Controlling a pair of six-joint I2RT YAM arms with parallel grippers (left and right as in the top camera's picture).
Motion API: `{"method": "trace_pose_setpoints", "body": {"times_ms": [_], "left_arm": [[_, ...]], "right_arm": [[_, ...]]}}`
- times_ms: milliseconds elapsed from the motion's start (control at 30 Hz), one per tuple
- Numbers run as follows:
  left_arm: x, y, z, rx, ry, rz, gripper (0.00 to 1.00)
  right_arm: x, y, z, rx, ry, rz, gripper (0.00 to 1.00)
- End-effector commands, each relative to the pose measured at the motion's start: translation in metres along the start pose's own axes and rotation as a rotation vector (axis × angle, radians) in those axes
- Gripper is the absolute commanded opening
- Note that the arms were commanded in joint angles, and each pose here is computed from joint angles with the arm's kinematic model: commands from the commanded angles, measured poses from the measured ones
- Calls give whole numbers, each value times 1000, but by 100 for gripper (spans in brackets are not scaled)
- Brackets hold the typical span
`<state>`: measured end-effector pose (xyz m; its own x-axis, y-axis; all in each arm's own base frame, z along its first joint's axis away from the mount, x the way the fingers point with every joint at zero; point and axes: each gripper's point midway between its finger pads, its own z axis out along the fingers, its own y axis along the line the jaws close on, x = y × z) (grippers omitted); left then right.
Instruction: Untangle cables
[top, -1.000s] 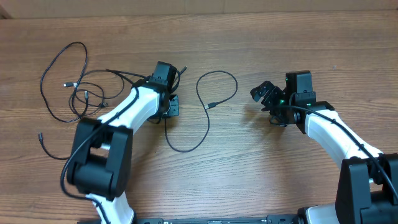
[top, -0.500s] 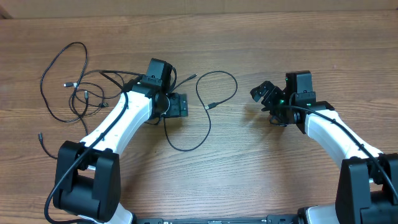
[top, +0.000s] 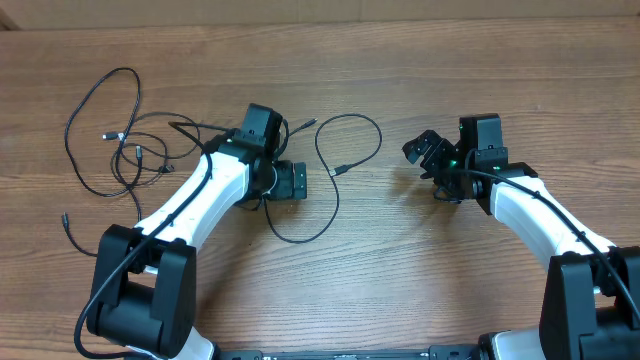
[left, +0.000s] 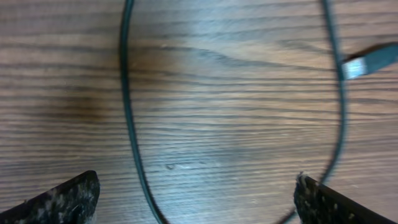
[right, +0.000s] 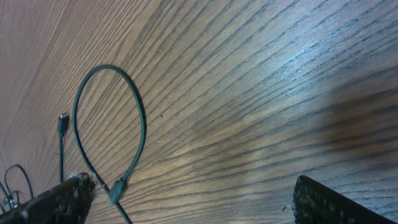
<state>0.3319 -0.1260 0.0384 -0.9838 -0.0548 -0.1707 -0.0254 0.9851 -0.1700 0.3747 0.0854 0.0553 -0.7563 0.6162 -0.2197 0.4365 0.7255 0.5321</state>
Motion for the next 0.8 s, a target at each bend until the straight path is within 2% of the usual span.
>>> {"method": "trace_pose_setpoints", "body": {"times_ms": [0, 433, 767], "left_arm": [[12, 11, 13, -37, 3, -14, 100], [23, 22, 46, -22, -78, -60, 100], [22, 22, 46, -22, -81, -60, 91]], "right_arm": [[1, -2, 2, 0, 5, 6, 100], [1, -2, 2, 1, 6, 6, 100], [1, -2, 2, 1, 6, 6, 100]]}}
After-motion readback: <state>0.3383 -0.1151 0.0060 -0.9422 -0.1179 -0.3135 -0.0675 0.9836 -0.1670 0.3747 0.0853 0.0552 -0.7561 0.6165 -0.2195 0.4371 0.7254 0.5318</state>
